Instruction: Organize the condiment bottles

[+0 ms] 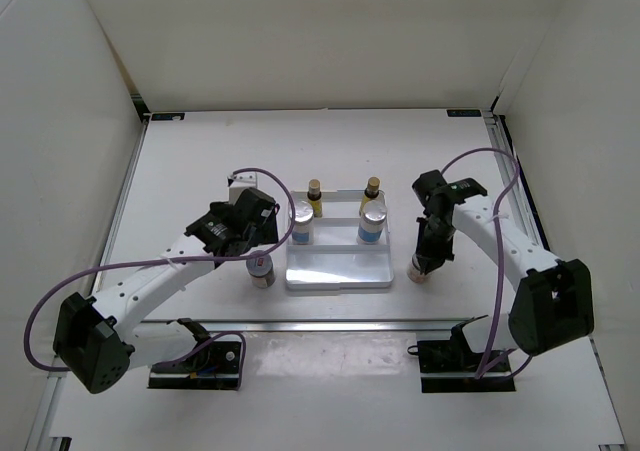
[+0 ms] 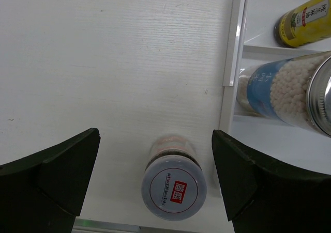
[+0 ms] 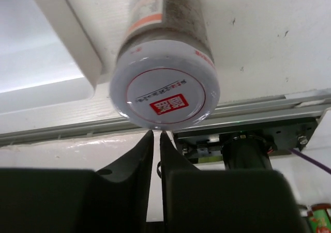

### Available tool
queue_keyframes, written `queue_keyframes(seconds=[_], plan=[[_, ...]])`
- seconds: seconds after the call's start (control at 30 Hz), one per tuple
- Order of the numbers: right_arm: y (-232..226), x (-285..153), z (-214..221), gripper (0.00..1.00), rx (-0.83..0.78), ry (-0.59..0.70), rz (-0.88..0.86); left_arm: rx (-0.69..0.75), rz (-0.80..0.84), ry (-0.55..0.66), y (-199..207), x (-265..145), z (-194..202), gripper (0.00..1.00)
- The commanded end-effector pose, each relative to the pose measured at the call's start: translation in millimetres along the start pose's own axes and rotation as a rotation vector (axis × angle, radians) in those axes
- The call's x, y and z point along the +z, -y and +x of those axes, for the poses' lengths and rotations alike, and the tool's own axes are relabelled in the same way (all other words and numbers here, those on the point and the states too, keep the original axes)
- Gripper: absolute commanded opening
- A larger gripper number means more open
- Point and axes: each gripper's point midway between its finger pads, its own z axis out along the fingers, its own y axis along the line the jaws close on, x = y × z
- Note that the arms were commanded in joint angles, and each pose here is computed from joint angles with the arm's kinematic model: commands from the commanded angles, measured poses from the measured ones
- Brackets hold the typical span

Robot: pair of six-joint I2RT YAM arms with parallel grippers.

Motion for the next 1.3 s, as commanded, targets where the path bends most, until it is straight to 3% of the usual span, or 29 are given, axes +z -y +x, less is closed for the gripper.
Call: queue_keyframes(seconds=[0.0,0.07,0.13,0.17,0.2,0.27,0.3,0.33,0.9,1.0,1.13,1.23,1.27], plan=[[-5,-27,-10,0.10,0.004,0.067,-0.041,-0.016,-0.016,0.025,-7,-3,-2,1.00],[-5,-34,-14,0.02,0.004,0.094,-0.045,-0.016,-0.016,0.025,-7,-3,-2,1.00],[-3,-42,-13,0.01,0.004,0.104,-0.041,-0.016,-0.016,0.025,-7,-3,-2,1.00],[-5,-45,-16,0.03,0.005,0.114,-0.047,-0.016,-0.016,0.025,-7,-3,-2,1.00],[-4,-47,-16,0.11,-0.006,0.115,-0.046,-0.016,-0.016,0.025,-7,-3,-2,1.00],[-3,-47,-17,0.48,-0.006,0.120,-0.037,-0.007,-0.016,0.025,-7,-3,-2,1.00],[0,-47,-18,0.94,-0.004,0.130,-0.022,-0.007,-0.016,0.025,-7,-3,-2,1.00],[0,-49,-21,1.00,-0.004,0.142,-0.018,-0.007,-0.016,0.025,-7,-3,-2,1.00],[-11,6,-41,1.00,0.037,0.029,-0.029,0.005,-0.011,0.050,-9,-8,-9,1.00],[-9,12,-37,0.86,0.037,0.016,-0.022,0.005,-0.011,0.050,-9,-8,-9,1.00],[-6,4,-35,0.53,0.028,0.041,-0.025,-0.013,-0.018,0.055,-11,-8,-8,1.00],[2,-10,-32,0.40,0.029,0.071,-0.007,-0.023,-0.017,0.057,-12,-9,-7,1.00],[5,-19,-30,0.32,0.030,0.092,-0.008,-0.023,-0.025,0.061,-14,-9,-8,1.00]])
